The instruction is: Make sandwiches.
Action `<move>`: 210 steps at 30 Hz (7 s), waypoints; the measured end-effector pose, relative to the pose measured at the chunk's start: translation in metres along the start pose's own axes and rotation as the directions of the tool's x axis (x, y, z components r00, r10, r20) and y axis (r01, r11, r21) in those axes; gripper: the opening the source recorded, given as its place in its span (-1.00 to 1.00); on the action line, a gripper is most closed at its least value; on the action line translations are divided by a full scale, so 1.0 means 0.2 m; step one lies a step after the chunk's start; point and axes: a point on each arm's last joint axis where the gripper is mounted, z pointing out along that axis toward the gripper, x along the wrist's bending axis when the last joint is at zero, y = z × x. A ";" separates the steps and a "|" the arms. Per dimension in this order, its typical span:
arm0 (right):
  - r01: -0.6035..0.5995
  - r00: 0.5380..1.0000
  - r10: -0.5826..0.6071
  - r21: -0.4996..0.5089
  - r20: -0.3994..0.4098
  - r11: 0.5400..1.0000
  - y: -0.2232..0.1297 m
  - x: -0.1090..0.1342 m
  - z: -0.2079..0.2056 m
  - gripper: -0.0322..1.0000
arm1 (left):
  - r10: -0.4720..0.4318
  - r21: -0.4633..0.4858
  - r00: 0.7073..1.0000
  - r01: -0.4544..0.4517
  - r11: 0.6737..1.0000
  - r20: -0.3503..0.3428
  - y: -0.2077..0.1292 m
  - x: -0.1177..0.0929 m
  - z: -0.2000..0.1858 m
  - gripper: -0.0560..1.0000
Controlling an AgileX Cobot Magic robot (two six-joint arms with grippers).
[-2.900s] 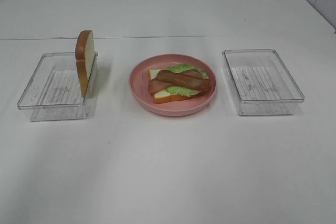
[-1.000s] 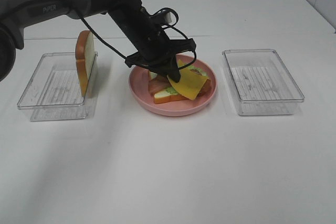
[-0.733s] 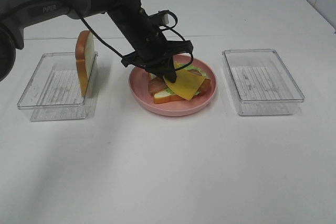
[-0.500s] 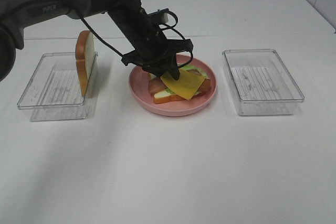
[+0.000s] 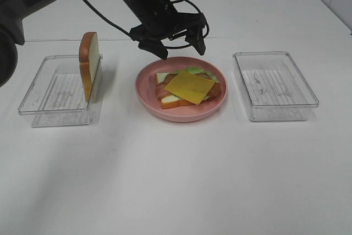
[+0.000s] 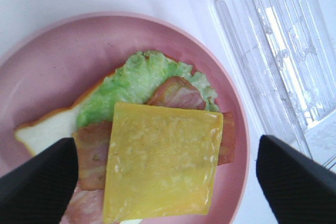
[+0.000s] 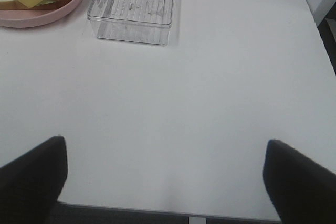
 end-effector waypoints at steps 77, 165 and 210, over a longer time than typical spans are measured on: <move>0.000 1.000 0.000 0.000 0.000 1.000 0.00 0.00 0.00 0.97 | -0.157 0.116 0.898 0.223 0.968 -0.411 -0.16 0.53 -0.41 0.80; 0.000 1.000 0.000 0.000 0.000 1.000 0.00 0.00 0.00 0.97 | -0.248 0.164 0.934 0.210 0.964 0.258 -0.13 0.16 0.06 -0.54; 0.000 1.000 0.000 0.000 0.000 1.000 0.00 0.00 0.00 0.97 | -0.044 -0.121 0.978 0.020 0.992 -0.202 0.09 0.05 -0.60 0.97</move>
